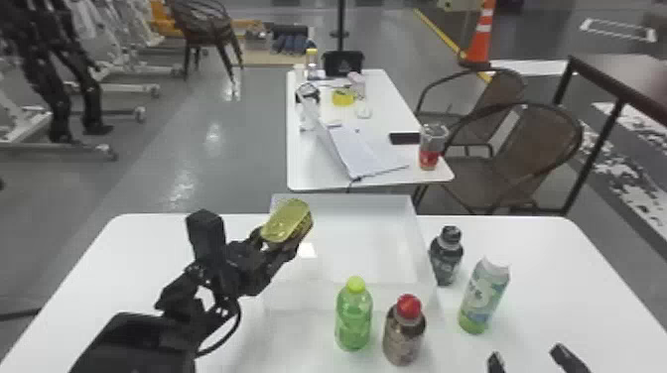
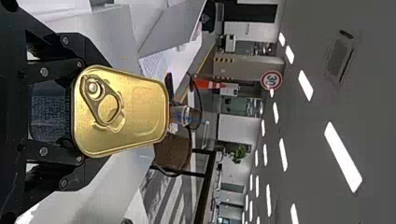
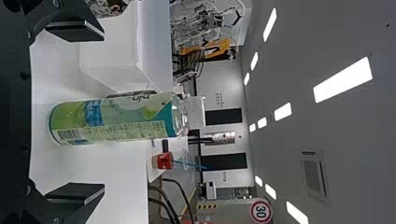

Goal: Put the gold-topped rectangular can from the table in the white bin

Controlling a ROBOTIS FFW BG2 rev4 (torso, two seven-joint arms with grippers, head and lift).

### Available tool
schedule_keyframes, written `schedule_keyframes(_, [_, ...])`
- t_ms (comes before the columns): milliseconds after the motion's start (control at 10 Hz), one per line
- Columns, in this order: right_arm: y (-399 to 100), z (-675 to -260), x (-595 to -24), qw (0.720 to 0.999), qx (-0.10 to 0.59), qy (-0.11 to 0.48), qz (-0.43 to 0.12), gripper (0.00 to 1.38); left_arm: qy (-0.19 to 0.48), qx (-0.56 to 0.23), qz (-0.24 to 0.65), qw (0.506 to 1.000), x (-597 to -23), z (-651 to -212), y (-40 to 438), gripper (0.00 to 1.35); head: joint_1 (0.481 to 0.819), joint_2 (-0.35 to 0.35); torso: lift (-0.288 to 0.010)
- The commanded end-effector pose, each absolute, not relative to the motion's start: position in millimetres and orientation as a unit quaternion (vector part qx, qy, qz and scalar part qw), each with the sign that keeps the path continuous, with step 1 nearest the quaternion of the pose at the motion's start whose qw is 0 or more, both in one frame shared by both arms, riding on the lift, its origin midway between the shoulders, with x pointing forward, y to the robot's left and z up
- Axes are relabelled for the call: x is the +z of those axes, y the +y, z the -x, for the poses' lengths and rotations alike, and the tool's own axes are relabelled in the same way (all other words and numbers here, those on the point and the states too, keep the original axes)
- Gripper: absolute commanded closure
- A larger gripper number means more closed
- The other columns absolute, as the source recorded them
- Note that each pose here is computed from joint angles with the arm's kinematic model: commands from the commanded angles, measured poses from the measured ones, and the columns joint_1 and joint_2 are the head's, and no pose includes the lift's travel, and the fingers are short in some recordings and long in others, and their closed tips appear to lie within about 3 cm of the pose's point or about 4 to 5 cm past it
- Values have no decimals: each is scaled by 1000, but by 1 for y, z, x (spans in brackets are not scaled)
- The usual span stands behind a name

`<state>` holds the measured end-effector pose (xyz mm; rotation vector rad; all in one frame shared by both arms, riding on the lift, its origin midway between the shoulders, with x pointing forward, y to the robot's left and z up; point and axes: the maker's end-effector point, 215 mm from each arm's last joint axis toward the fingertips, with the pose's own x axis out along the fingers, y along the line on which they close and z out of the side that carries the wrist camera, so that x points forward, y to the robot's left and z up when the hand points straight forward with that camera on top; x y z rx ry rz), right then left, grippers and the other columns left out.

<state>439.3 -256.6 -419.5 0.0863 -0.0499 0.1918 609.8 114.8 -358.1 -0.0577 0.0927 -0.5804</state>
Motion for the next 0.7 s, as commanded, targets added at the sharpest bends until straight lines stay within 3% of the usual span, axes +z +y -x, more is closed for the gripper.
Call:
schedule_keyframes(0, [-256,-441,-420,994,96,-25,-44,151,72,-307,21,949,-374,-626,107,822,549,0,-100])
schedule_keyframes(200, [-255,-442,-420,994,99,-26,-44,151,102,-331,14,938,-391,-630,100,797,549,0,-100])
schedule_keyframes(400, [-255,-443,-419,994,99,-26,-44,151,97,-323,13,941,-390,-632,100,269,549,0,-100])
schedule_keyframes(500, [-255,-443,-420,994,99,-26,-44,151,91,-322,16,942,-386,-633,99,98,549,0,-100])
schedule_keyframes(600, [-254,-444,-419,994,100,-26,-43,151,86,-323,15,943,-384,-633,98,107,549,0,-100])
